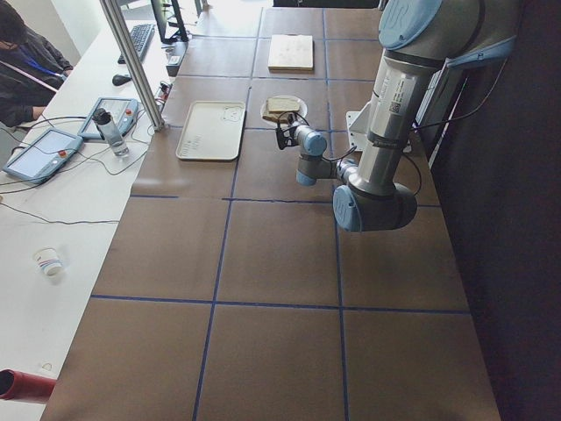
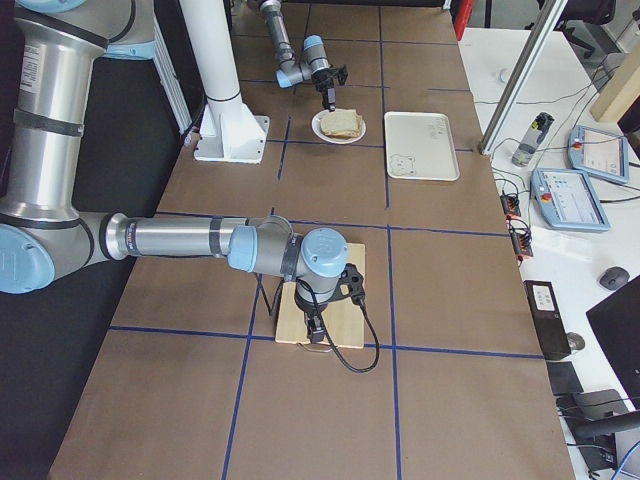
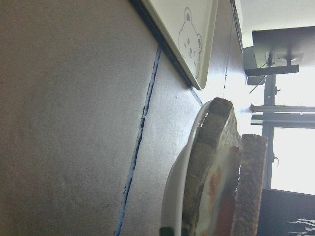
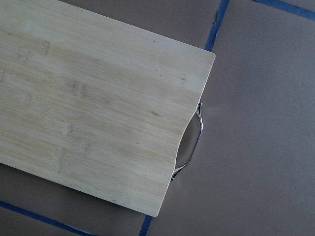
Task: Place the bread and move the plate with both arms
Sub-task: 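Slide the plate with the left gripper onto the white bear tray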
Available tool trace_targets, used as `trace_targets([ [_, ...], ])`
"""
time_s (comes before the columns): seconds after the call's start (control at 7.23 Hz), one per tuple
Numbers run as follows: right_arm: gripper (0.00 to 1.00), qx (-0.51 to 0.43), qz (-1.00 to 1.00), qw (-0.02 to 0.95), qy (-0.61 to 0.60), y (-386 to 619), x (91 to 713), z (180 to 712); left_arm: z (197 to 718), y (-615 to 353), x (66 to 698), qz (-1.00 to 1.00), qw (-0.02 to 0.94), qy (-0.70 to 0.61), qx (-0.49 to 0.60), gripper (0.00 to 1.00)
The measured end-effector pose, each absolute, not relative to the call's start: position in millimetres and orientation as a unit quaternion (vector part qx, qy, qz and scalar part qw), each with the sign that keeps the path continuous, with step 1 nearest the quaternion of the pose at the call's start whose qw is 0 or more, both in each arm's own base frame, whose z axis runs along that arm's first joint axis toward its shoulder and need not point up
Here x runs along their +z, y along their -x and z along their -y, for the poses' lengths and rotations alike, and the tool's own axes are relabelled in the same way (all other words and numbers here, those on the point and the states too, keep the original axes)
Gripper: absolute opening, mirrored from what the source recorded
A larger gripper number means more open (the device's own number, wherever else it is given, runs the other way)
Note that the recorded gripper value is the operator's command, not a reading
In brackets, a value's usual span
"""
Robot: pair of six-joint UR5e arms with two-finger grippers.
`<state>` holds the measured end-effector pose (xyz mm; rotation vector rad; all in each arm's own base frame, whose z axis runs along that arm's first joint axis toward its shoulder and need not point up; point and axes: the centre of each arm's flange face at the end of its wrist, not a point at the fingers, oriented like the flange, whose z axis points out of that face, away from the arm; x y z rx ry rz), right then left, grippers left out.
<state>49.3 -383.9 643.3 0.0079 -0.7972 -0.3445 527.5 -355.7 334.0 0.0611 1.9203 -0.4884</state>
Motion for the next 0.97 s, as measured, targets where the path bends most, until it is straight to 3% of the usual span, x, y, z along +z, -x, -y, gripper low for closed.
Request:
trace_targets([
  [0.41,1.0,-0.167,0.386,0.907,-0.004,-49.3,643.6,383.6,409.8,-506.8,324.5,-0.81,0.517,-0.026,-0.275,0.0],
  [0.97,1.0,-0.168,0.386,0.907,-0.006,-49.2,641.7,384.7,523.7,-525.5,322.6,-0.765,0.53,-0.041,-0.362,0.0],
])
